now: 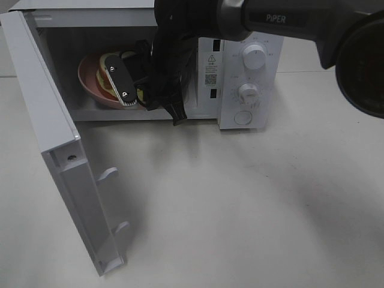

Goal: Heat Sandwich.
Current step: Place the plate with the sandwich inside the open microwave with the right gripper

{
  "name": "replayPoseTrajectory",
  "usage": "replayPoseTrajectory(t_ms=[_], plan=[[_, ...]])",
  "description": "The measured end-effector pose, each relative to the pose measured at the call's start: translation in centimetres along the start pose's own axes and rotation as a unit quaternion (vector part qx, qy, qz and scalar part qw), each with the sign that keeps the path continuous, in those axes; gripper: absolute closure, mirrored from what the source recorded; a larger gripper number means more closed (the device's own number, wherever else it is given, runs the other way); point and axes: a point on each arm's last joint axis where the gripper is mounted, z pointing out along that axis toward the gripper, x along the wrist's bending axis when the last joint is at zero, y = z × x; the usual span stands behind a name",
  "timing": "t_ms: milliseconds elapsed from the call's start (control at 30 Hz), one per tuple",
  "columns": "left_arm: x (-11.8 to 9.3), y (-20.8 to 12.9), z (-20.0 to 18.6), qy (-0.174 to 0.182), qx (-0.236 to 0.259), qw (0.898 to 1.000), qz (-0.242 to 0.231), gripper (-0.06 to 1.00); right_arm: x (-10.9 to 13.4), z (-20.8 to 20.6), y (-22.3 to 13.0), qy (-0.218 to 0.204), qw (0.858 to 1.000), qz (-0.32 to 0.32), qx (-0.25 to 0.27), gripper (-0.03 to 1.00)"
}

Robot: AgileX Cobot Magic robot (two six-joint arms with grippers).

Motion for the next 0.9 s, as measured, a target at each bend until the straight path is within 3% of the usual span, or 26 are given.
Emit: replayPoseTrajectory(t_ms=[567, 733, 900], plan=[[0.0, 0.0, 0.0, 0.001, 0.0, 1.0, 0.001, -0.05, -0.9, 1.2, -0.7, -0.013, 0.999, 0.038, 0.003, 0.89], [0.0, 0.0, 0.0, 0.001, 0.0, 1.0, 0.001, -0.05, -1.0, 1.2, -0.7, -0.017, 0.999, 0.039, 0.002, 0.83], [0.0, 0.0, 0.0, 0.001, 0.0, 1.0, 0.001, -0.05, -1.1, 1.2, -0.7, -0.023, 0.999, 0.046, 0.001, 0.68]])
